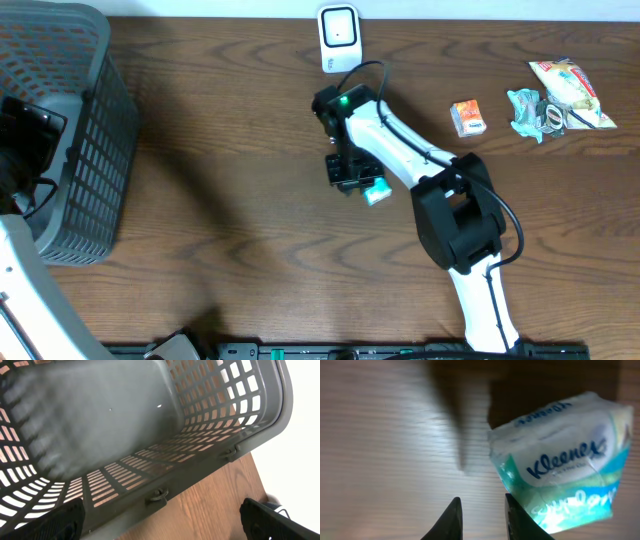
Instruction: Scan the item barcode
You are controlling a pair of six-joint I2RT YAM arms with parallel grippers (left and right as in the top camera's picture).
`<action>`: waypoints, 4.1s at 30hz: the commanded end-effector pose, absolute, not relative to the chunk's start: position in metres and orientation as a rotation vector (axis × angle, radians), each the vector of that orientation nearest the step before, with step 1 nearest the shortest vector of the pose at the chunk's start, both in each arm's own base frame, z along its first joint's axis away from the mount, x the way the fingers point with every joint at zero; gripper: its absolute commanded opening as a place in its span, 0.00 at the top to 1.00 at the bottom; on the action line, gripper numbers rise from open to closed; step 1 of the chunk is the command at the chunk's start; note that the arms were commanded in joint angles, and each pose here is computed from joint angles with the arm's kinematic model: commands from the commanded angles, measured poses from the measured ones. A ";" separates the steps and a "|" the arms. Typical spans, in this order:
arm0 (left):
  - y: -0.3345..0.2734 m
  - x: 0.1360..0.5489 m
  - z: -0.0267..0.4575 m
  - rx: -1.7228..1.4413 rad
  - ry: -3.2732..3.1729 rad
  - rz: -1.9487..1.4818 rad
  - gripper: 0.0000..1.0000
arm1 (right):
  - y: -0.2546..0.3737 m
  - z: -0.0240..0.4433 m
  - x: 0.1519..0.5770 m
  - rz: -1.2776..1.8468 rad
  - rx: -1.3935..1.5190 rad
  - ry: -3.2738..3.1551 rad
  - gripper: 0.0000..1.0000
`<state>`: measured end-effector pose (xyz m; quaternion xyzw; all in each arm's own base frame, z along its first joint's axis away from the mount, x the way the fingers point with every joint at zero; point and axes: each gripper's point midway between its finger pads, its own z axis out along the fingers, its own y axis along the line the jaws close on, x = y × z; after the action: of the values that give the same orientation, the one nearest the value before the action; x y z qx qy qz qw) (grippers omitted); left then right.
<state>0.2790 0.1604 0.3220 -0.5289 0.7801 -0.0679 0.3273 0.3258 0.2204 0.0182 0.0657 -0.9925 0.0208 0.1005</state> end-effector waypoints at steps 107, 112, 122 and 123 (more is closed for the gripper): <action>0.162 0.277 0.328 -1.389 2.020 -0.173 0.02 | 0.219 0.189 0.342 -2.013 0.670 -2.506 0.99; 0.162 0.277 0.328 -1.389 2.020 -0.173 0.03 | 0.218 0.242 0.335 -2.234 0.772 -2.427 0.99; 0.162 0.277 0.328 -1.389 2.020 -0.173 0.02 | 0.200 0.272 0.342 -2.378 0.649 -2.355 0.99; 0.162 0.277 0.328 -1.389 2.020 -0.173 0.02 | 0.200 0.272 0.342 -2.374 0.632 -2.352 0.99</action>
<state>0.2790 0.1604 0.3220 -0.5289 0.7801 -0.0679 0.3273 0.3419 0.2005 0.2551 0.1954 -0.7040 -0.6695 -0.1337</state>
